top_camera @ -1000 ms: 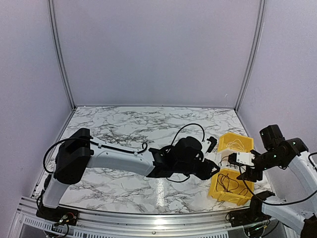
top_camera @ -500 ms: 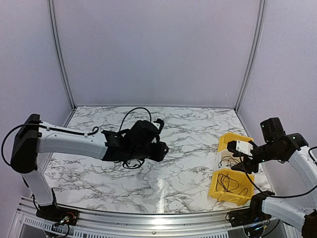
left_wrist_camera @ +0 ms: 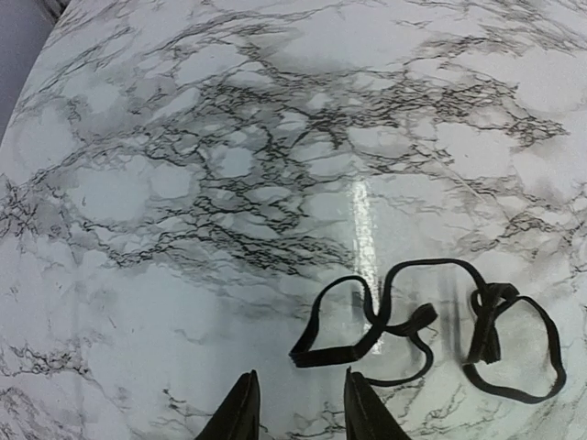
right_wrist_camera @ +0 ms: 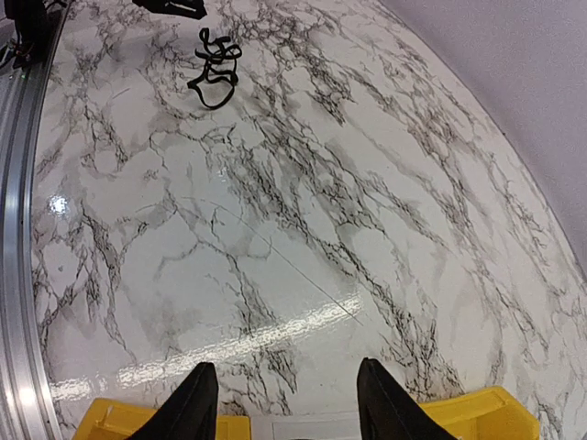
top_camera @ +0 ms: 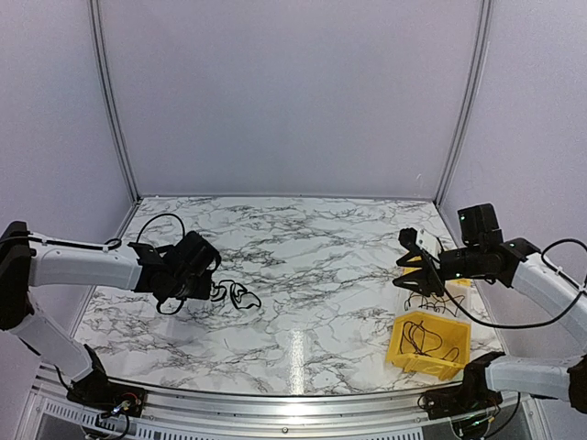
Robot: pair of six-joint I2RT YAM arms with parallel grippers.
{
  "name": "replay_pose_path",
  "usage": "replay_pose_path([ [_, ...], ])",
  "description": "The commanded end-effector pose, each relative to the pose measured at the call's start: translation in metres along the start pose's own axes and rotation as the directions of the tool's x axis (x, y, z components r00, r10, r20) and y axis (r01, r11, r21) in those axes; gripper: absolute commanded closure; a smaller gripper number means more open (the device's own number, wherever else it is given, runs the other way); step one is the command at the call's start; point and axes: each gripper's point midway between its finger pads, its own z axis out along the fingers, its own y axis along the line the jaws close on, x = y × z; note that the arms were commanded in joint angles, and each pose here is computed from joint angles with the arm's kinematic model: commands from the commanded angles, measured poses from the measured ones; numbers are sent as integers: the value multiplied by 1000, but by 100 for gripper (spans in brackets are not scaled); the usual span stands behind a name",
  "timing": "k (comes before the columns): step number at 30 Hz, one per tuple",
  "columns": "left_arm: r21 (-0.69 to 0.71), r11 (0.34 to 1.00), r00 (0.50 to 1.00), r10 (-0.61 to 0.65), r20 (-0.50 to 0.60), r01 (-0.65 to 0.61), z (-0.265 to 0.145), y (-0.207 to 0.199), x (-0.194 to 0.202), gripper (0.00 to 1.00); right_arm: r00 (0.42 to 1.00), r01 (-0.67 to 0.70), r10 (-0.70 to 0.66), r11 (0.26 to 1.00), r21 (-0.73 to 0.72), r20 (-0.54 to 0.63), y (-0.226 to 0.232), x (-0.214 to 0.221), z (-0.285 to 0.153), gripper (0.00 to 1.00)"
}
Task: Untangle the cables
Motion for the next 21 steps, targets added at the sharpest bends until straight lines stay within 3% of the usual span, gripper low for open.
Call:
replay_pose_path([
  [1,-68,998,1000,-8,-16,7,-1,30,3,65,988,-7,5,1000,14,153,-3,-31,0,48],
  [5,-68,997,998,40,-56,-43,6,35,12,63,990,-7,0,999,48,143,-3,-25,-3,48],
  [14,-17,985,975,166,-144,-171,35,11,22,70,990,-16,15,1000,8,139,3,-19,3,48],
  [21,-69,978,975,190,-119,-199,50,9,11,84,991,-13,10,1000,17,136,3,-18,2,48],
])
